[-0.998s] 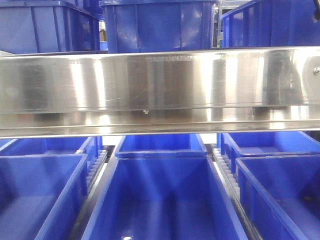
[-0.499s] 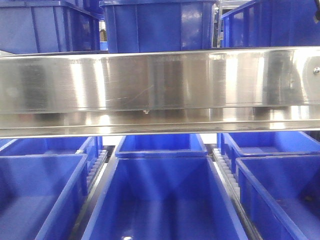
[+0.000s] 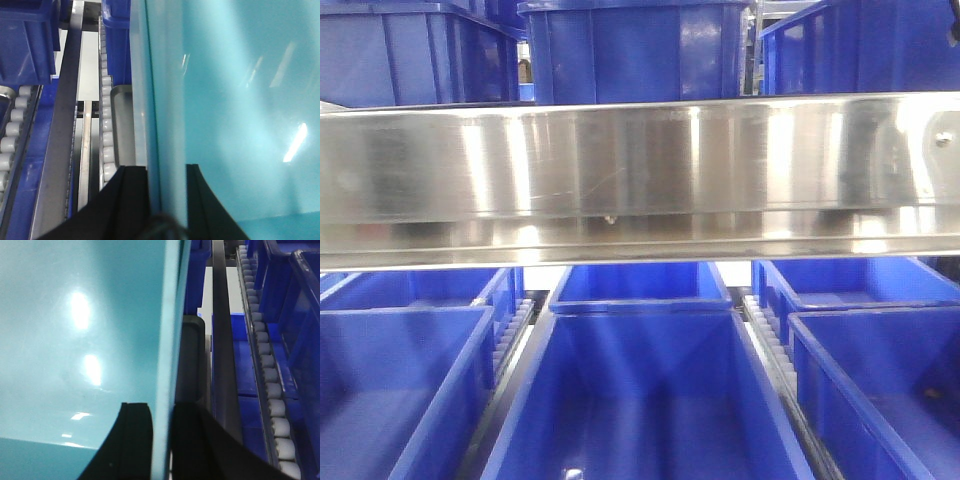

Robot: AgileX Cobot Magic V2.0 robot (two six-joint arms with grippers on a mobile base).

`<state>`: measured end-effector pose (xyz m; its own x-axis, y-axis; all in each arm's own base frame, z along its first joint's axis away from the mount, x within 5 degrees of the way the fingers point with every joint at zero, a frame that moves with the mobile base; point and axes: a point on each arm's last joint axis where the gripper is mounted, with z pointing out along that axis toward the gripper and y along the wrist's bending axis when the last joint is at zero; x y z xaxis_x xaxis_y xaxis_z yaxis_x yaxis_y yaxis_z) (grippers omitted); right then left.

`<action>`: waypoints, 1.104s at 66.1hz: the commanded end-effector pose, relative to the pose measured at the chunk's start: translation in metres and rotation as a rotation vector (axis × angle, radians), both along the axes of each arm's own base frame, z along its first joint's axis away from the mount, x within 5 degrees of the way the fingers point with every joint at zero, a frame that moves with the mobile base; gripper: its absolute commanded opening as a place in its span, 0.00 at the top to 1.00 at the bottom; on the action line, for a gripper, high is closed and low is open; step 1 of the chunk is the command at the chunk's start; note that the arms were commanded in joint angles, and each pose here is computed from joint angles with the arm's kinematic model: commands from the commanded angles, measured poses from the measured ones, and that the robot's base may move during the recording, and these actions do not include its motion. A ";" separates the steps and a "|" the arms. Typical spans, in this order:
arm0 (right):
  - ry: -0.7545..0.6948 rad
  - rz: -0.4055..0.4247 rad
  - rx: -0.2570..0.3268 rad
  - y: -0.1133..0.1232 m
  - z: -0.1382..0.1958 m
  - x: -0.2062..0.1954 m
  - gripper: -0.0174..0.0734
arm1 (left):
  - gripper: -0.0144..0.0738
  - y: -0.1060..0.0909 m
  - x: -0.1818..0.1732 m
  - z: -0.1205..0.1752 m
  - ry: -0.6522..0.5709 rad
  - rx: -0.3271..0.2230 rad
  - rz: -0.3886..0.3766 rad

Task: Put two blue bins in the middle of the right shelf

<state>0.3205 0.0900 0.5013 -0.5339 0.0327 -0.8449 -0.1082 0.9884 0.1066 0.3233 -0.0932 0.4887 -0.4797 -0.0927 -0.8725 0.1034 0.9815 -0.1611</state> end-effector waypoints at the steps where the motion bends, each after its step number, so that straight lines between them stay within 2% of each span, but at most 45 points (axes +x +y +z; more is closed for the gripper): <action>1: -0.115 0.023 0.026 0.000 0.017 -0.004 0.99 | 0.96 0.000 -0.007 0.023 -0.145 -0.044 -0.022; 28: -0.094 0.028 0.017 0.009 -0.004 0.024 0.99 | 0.96 0.000 -0.007 0.023 -0.151 -0.045 -0.023; 73: -0.094 0.029 0.017 0.010 -0.004 0.025 0.99 | 0.96 -0.001 -0.006 0.028 -0.206 -0.059 -0.029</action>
